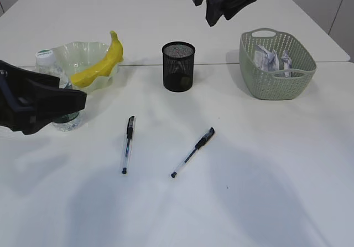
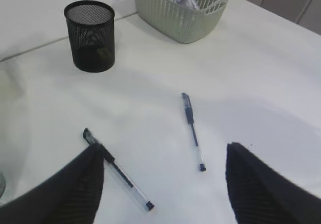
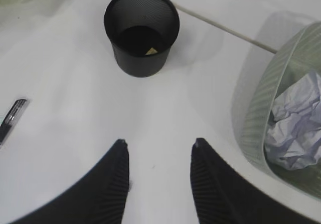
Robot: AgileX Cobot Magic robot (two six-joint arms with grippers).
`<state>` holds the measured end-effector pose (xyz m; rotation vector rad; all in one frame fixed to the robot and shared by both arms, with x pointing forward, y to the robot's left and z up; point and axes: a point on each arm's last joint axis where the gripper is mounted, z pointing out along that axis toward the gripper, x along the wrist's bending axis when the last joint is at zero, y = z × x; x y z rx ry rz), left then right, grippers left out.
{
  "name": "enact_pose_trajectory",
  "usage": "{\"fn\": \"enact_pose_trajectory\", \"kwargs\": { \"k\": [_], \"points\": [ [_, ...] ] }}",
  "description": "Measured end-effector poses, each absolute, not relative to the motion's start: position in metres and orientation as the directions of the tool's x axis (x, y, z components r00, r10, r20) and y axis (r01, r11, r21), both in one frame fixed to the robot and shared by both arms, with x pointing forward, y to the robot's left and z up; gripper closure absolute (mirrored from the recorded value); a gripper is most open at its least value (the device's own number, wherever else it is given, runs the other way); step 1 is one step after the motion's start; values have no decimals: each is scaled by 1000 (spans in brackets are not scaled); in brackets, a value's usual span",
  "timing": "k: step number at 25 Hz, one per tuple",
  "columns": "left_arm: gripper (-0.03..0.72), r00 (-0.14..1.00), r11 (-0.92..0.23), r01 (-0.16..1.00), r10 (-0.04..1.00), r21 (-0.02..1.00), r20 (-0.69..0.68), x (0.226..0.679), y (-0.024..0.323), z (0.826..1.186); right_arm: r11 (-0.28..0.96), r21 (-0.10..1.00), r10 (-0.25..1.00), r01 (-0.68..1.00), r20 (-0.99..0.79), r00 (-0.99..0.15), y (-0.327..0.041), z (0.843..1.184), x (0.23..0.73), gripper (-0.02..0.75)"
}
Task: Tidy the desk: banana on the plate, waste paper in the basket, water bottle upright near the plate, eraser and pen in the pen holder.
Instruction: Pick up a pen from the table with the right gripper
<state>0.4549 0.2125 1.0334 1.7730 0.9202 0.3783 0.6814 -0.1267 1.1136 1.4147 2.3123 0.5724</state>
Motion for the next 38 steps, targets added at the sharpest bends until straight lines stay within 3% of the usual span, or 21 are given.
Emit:
{"fn": "enact_pose_trajectory", "kwargs": {
  "k": [12, 31, 35, 38],
  "points": [
    [148, 618, -171, 451, 768, 876, -168, 455, 216, 1028, 406, 455, 894, 792, -20, -447, -138, 1123, 637, 430],
    [148, 615, -172, 452, 770, 875, -167, 455, 216, 1028, 373, 103, 897, 922, 214, -386, -139, 1027, 585, 430],
    [148, 615, -172, 452, 770, 875, -167, 455, 216, 1028, 329, 111, 912, 938, 221, -346, -130, 1013, 580, 430],
    [148, 615, -172, 452, 770, 875, -167, 455, 216, 1028, 302, 178, 913, 937, 229, -338, -113, 1006, 576, 430]
  ]
}}
